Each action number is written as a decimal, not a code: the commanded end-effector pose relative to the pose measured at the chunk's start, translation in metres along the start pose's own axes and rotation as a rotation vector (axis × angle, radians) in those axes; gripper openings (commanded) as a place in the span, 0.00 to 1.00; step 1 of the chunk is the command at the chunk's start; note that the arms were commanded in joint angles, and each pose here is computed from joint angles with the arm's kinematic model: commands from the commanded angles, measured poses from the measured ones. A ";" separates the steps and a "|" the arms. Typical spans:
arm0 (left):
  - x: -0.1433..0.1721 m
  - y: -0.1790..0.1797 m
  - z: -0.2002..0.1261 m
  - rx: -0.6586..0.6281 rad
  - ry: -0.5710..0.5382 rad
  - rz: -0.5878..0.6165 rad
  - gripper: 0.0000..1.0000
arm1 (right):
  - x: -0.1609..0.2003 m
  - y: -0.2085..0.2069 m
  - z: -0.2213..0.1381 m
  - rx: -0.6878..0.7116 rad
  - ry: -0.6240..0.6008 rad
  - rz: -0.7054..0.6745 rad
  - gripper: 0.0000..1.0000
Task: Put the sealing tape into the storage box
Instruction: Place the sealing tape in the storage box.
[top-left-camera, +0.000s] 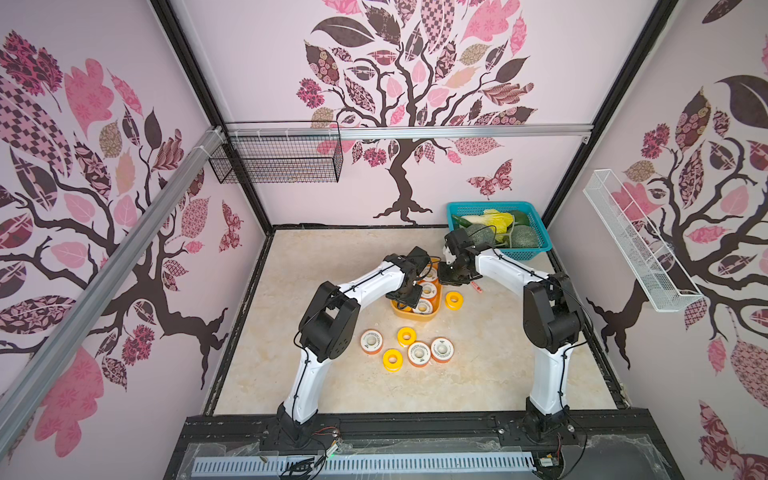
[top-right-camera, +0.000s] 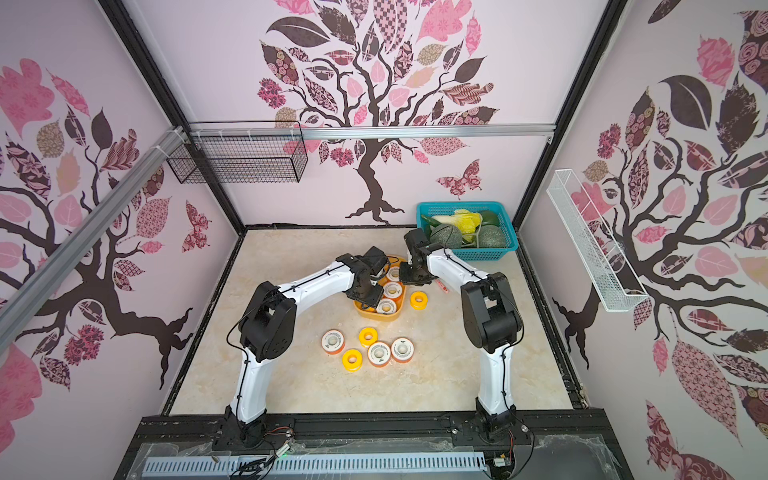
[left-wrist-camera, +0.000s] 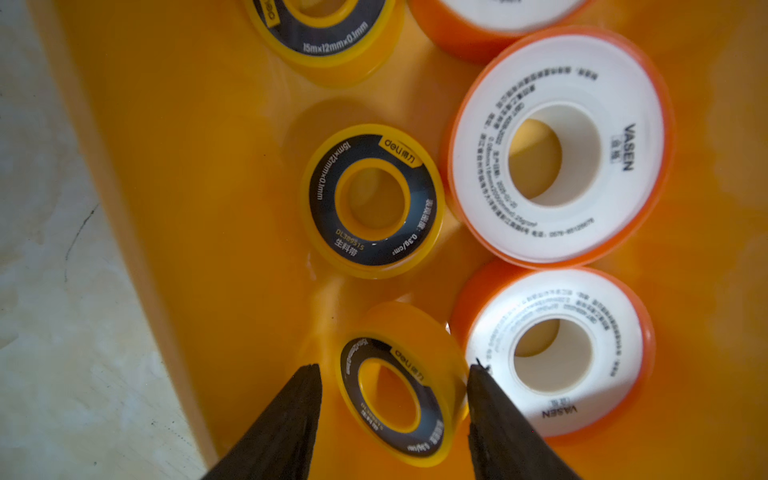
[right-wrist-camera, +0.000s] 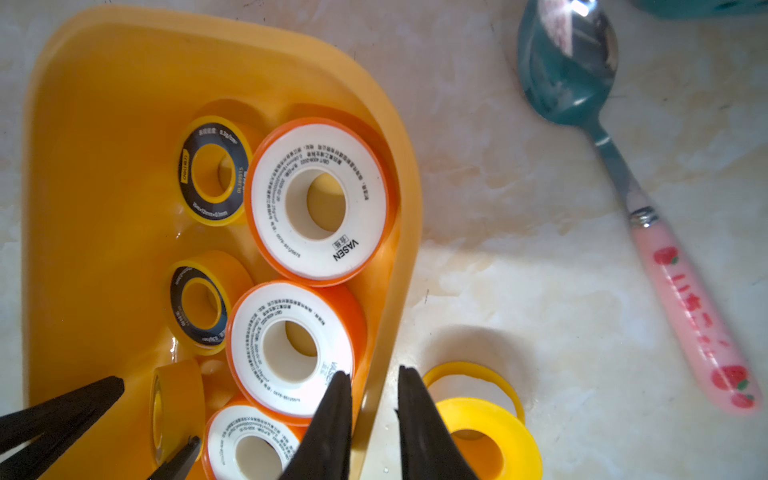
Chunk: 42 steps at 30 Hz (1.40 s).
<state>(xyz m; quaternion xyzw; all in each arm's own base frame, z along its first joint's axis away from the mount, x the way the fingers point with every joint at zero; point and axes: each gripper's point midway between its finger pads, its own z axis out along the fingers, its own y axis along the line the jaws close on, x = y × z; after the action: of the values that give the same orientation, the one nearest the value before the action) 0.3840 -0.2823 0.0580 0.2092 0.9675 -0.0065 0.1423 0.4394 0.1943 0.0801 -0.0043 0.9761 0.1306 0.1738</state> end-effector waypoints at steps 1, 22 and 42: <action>-0.008 0.005 -0.015 -0.033 -0.049 0.002 0.60 | -0.009 0.002 -0.015 -0.011 -0.039 -0.001 0.23; -0.003 -0.014 -0.013 0.058 -0.049 0.024 0.37 | -0.009 0.002 -0.016 -0.011 -0.037 -0.002 0.23; 0.007 -0.003 0.005 -0.016 0.005 0.025 0.25 | -0.008 0.002 -0.014 -0.015 -0.033 0.000 0.23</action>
<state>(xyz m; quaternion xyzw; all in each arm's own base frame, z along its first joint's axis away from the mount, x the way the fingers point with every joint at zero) 0.3793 -0.2888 0.0566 0.2226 0.9637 -0.0191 0.1463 0.4390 0.1952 0.0804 -0.0049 0.9759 0.1335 0.1728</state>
